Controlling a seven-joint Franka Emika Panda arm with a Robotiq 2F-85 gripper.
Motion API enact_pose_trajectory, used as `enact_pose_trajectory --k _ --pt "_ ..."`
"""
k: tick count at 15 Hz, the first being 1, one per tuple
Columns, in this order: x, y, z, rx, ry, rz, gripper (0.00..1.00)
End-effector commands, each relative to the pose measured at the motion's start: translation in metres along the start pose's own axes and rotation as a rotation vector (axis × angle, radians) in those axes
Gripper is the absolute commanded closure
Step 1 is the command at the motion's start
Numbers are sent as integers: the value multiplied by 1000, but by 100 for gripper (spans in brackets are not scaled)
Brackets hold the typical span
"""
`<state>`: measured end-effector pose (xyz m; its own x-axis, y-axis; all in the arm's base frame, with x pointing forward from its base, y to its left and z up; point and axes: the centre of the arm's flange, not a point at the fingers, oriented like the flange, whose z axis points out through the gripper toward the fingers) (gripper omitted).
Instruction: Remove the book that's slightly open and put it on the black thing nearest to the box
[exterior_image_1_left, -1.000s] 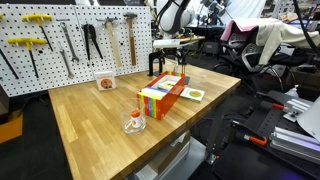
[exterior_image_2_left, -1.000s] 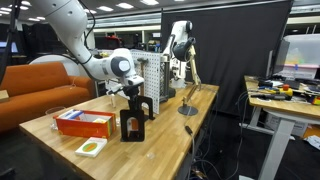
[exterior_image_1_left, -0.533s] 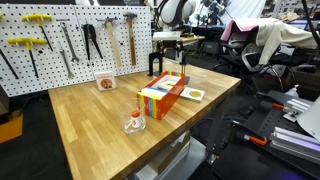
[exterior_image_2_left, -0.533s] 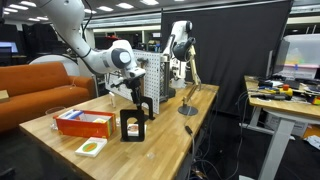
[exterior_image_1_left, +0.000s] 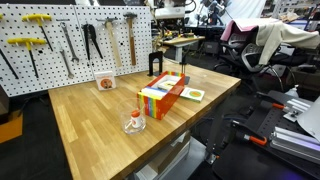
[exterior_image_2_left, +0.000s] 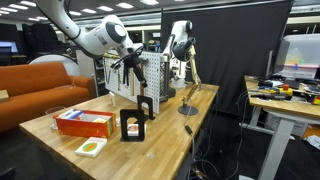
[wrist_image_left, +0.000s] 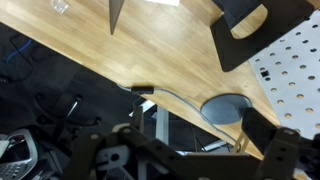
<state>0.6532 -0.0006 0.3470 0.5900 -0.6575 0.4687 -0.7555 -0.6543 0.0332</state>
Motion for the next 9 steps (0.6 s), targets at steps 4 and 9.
enact_pose_trajectory --k 4,9 --pt "-4 13 -23 -8 2 -14 0" --pt "-6 13 -19 -13 -1 -17 0"
